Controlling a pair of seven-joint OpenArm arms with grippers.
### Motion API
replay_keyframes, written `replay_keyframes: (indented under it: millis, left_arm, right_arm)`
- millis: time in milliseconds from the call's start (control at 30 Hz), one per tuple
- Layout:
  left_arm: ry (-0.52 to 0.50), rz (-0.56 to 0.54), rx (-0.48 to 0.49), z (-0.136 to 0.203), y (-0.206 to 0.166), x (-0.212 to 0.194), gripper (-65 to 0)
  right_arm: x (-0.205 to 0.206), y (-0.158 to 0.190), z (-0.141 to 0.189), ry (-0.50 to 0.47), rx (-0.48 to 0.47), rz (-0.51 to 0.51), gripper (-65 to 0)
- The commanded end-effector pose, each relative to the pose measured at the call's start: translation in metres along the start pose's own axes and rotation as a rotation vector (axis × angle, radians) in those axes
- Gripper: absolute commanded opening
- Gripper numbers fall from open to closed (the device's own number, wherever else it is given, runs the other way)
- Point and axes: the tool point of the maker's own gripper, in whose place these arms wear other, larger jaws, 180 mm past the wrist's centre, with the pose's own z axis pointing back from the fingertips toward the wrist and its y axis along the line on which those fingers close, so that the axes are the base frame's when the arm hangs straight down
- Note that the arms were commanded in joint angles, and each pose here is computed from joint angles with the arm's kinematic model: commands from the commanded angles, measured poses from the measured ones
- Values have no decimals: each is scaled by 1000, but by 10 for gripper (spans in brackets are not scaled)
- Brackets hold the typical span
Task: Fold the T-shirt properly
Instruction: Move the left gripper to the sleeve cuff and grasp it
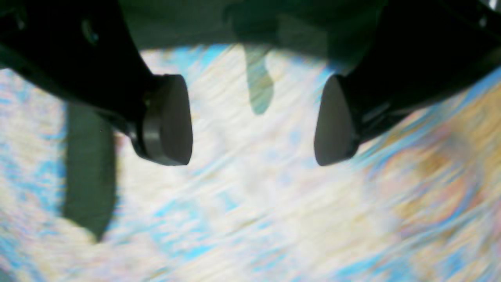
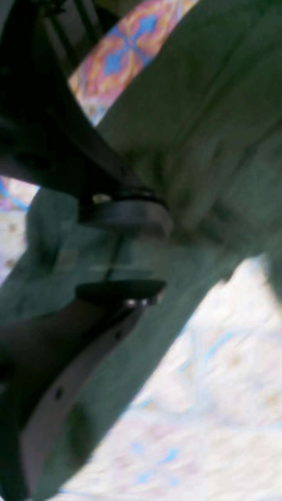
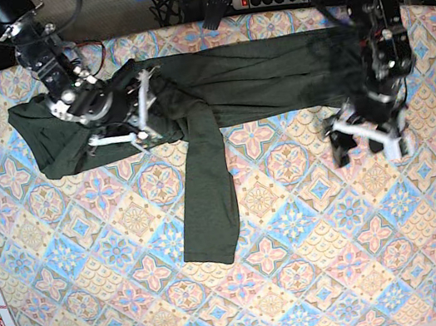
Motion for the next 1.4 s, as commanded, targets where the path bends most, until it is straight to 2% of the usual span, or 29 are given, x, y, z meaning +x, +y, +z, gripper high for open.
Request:
replay_keyframes:
  millis: [0,167,500,600,700,967,1300,1367]
  left_arm:
    - [-22,-15,-33,-8,-11,15,-171]
    - [18,23,-102,-44,-46,23,-171]
    - [140,215,-165,-122,-100,15,-171]
    - [153,249,-185,-137,-118,16,-171]
    - [168,236,-204,-152,-140,8,-171]
    - [189,184,-225,-171,-184,-23,-171]
    - [226,207,-211,-170,-189,-56,-171]
    - [258,214,-207,-169,-192,-70,-191]
  right_arm:
    - [11,-16,6,-42,-40,-14,-437]
    - [12,-38,12,-65,-103,-96,-437]
    - [4,-31,13,-51,-94,-102,-437]
    - [11,-30,16,-70,-93,-96,-437]
    - [14,-31,18,-79,-96,-93,-437]
    - [14,-31,18,-79,-97,-91,-437]
    - [18,-31,20,-89,-98,-87,-437]
    - [18,-31,20,-89,-98,-87,-437]
